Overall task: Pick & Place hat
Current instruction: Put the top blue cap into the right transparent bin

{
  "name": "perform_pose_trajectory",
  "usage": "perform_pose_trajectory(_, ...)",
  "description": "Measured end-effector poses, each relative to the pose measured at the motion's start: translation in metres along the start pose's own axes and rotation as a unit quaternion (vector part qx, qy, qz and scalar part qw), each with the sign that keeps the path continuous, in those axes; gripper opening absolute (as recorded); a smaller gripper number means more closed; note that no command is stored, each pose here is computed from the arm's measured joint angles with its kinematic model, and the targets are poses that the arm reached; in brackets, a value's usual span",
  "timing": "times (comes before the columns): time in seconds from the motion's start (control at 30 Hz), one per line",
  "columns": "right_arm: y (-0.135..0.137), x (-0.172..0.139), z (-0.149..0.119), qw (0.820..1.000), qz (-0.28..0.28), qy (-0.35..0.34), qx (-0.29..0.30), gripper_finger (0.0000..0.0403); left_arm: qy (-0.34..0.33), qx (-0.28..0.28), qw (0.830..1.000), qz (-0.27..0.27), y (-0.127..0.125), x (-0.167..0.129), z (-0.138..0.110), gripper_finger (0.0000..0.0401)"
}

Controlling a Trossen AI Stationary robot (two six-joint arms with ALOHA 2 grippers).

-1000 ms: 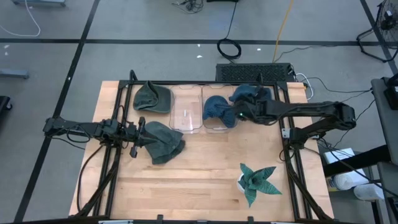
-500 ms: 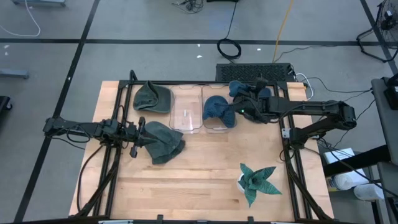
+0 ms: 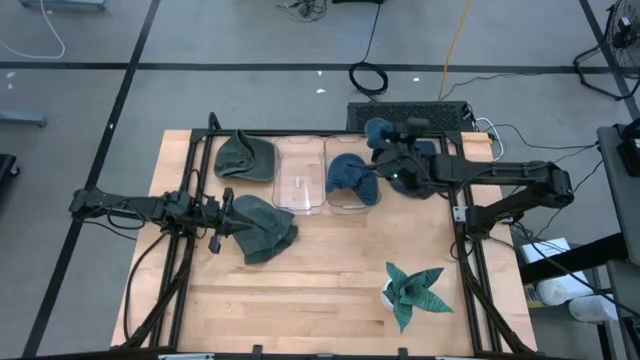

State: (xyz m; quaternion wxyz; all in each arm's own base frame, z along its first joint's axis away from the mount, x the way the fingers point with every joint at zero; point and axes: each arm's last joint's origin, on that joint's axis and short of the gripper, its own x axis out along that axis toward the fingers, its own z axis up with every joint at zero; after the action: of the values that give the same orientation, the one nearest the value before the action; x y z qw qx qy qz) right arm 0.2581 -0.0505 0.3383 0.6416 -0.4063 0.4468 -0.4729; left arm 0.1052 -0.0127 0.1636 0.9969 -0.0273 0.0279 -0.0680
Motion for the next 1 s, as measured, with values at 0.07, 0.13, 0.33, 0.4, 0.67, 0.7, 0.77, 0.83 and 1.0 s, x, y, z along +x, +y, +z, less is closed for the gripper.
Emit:
perform_pose_trajectory(0.07,-0.003,-0.003,0.005,1.000,-0.015,-0.006,-0.020,0.0000,0.000,0.000,1.000,0.000,0.000,0.000,0.000,0.0077)
perform_pose_trajectory(0.13,-0.006,-0.007,0.009,0.999,-0.028,-0.011,-0.035,0.0000,0.000,0.000,1.000,0.000,0.000,0.000,0.000,0.0077)
perform_pose_trajectory(0.33,-0.013,-0.018,0.019,0.997,-0.048,-0.032,-0.053,0.0000,0.000,0.000,1.000,0.000,0.000,0.000,0.000,0.0077)
perform_pose_trajectory(0.4,-0.013,-0.019,0.020,0.997,-0.047,-0.036,-0.055,0.0000,0.000,0.000,1.000,0.000,0.000,0.000,0.000,0.0077)
perform_pose_trajectory(0.67,-0.011,-0.019,0.023,0.994,-0.035,-0.057,-0.092,0.0000,0.000,0.000,1.000,0.000,0.000,0.000,0.000,0.0077)
perform_pose_trajectory(0.7,-0.011,-0.019,0.023,0.993,-0.035,-0.057,-0.093,0.0000,0.000,0.000,1.000,0.000,0.000,0.000,0.000,0.0077)
perform_pose_trajectory(0.77,-0.011,-0.019,0.023,0.993,-0.035,-0.058,-0.095,0.0000,0.000,0.000,1.000,0.000,0.000,0.000,0.000,0.0077)
perform_pose_trajectory(0.83,-0.011,-0.019,0.023,0.993,-0.035,-0.058,-0.095,0.0000,0.000,0.000,1.000,0.000,0.000,0.000,0.000,0.0077)
perform_pose_trajectory(1.0,-0.006,-0.016,0.035,0.991,-0.033,-0.056,-0.113,0.0000,0.000,0.000,1.000,0.000,0.000,0.000,0.000,0.0077)
